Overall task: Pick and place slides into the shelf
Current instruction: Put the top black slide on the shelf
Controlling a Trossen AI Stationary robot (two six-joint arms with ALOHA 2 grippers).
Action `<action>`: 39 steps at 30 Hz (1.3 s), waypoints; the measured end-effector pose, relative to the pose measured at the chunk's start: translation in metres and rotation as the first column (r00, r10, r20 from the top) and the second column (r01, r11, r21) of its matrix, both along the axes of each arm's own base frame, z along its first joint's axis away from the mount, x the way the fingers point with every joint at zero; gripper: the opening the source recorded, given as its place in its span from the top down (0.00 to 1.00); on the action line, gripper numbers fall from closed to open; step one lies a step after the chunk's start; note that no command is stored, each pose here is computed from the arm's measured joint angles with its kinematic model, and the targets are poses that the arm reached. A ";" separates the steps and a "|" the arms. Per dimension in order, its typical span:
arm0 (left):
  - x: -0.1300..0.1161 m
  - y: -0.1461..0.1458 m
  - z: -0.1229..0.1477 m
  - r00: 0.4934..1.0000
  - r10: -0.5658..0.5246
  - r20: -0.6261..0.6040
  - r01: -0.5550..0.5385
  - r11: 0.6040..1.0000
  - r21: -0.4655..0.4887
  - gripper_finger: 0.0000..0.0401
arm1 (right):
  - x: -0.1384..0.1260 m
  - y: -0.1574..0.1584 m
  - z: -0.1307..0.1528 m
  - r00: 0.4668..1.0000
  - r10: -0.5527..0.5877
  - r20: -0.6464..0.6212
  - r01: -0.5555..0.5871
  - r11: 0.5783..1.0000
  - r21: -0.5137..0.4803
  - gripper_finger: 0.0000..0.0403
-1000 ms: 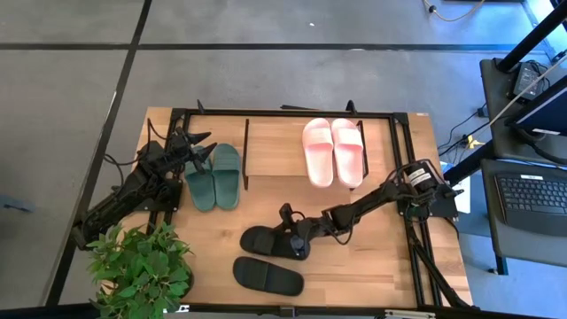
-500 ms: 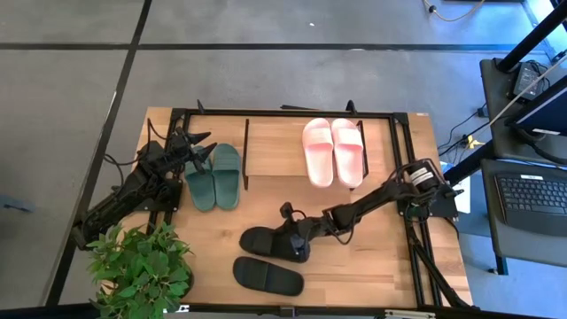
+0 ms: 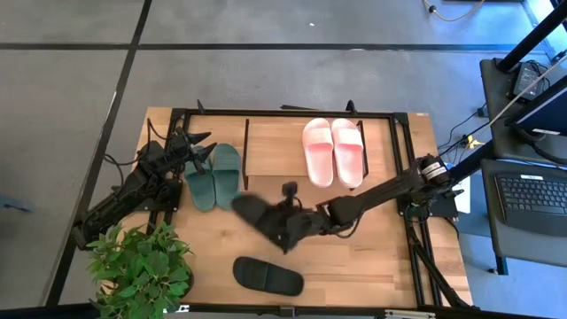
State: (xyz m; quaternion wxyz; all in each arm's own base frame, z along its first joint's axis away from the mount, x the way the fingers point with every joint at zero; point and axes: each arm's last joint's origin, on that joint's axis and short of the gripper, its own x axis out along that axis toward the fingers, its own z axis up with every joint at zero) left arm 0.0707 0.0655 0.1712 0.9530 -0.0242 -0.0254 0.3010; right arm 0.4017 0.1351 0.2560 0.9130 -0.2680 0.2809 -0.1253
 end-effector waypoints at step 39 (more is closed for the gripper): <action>0.000 0.000 0.000 1.000 0.000 -0.001 0.000 1.000 -0.002 0.46 | 0.005 -0.145 0.036 0.668 -0.735 -0.116 0.735 0.676 -0.050 0.98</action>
